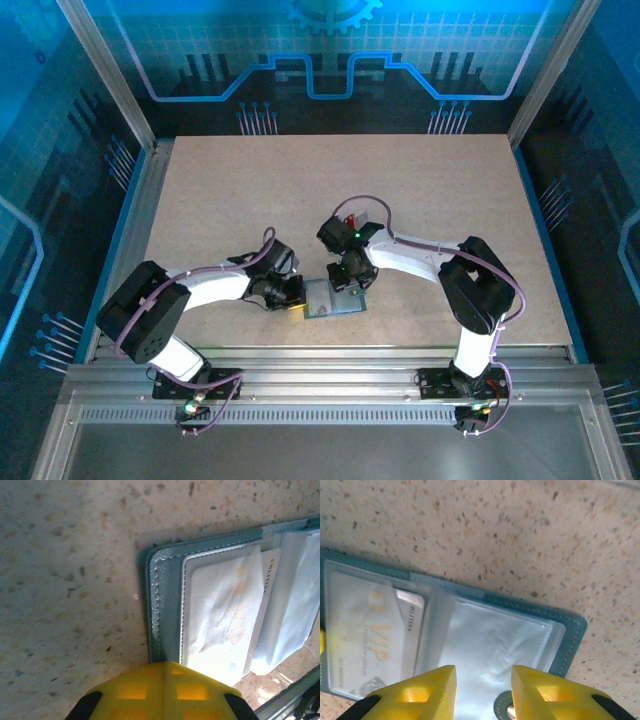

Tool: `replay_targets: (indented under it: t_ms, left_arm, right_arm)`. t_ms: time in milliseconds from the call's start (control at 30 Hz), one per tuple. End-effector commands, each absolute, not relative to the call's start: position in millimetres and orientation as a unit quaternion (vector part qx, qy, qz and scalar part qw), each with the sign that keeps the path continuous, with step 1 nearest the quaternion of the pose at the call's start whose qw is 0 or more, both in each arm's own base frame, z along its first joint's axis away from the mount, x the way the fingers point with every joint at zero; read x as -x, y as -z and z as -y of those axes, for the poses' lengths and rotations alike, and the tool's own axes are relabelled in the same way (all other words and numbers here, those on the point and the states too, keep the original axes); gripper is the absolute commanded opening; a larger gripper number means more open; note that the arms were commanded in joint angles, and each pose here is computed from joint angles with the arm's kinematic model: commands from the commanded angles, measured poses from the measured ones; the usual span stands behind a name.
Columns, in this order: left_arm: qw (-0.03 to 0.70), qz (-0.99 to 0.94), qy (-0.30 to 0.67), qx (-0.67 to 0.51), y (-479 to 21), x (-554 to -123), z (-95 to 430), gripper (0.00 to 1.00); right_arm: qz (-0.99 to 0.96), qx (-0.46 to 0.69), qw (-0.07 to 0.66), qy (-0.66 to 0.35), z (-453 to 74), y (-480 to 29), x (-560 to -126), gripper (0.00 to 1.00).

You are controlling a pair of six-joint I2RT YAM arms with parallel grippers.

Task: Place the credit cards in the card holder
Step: Move the card holder to the bottom-center of the table.

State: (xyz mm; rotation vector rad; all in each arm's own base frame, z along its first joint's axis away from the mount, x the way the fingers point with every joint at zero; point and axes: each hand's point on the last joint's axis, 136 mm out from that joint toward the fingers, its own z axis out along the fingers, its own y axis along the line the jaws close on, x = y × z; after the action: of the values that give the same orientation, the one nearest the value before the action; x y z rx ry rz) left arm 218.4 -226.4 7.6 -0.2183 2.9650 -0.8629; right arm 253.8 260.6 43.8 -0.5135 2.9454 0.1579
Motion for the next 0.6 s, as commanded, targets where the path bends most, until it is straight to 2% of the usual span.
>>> replay_targets:
  t_ms: [0, 567]
  left_arm:
    - [-0.027, -0.976, 0.203, 0.071, 41.1, -185.2, 202.7, 0.0]
    - [-0.029, -0.976, 0.204, 0.072, 41.4, -183.4, 202.3, 0.0]
  right_arm:
    - [-0.979, 0.19, 0.077, -0.017, -256.1, -44.7, -258.7, 0.36]
    - [-0.979, 0.191, 0.056, 0.032, -242.1, -20.1, -259.6, 0.36]
